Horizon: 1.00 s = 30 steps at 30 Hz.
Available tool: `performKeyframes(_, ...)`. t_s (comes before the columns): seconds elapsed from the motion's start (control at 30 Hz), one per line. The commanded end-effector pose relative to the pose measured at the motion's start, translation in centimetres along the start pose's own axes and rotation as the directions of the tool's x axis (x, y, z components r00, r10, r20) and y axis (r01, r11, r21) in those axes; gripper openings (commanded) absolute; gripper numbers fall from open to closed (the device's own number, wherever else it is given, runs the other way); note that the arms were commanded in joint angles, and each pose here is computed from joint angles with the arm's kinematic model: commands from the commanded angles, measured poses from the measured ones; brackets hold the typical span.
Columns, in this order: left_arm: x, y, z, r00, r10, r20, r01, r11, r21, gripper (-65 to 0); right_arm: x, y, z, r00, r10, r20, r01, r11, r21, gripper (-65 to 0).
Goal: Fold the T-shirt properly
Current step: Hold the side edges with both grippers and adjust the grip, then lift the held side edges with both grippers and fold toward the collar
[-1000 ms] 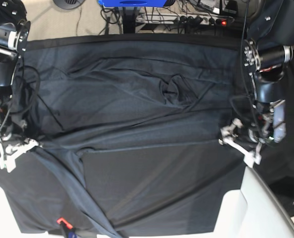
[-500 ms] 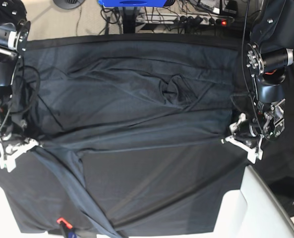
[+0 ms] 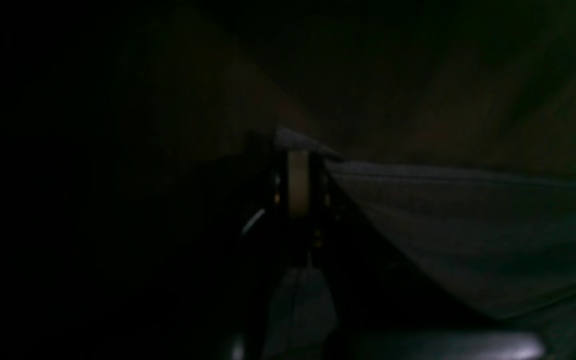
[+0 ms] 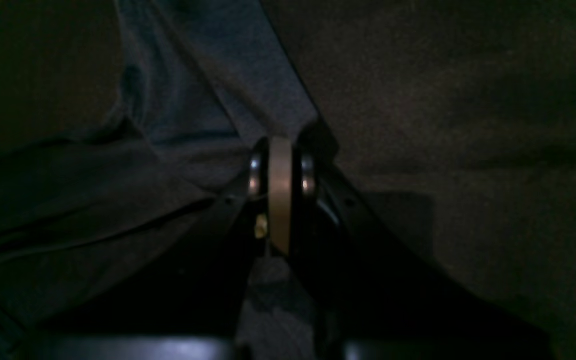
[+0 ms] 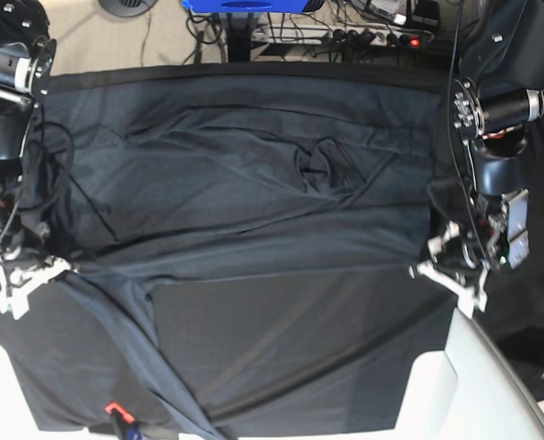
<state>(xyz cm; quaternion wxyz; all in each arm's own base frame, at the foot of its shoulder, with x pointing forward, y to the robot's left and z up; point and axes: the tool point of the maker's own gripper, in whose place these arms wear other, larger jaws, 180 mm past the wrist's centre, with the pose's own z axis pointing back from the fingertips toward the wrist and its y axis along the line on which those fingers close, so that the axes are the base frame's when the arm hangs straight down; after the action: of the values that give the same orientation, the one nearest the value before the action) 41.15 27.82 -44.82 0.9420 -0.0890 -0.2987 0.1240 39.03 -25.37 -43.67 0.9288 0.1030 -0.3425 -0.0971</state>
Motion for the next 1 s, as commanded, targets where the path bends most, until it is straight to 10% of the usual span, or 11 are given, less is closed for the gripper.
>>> performKeyframes(0.0, 3.5, -0.2, 0.9, 0.997, -0.004, 0.075, 0.005, 1.0, -0.009, -65.0, 3.7, 0.0, 0.8, 0.996, 0.018, 0.089, -0.019, 1.0, 0.003, -65.0)
performKeyframes(0.7, 8.6, -1.6, 3.2, 0.982, -0.052, 0.182, 0.056, 0.998, -0.015, -65.0, 7.2, -2.8, 0.0, 0.949, -0.053, 0.312, 0.061, 0.998, -0.017, -65.0)
performKeyframes(0.97, 8.2, -1.4, 3.1, 0.983, -0.053, 0.176, 0.056, 0.998, -0.013, -65.0, 6.7, 0.1, -0.7, 0.954, 0.031, 0.298, -0.053, 0.996, 0.068, -65.0)
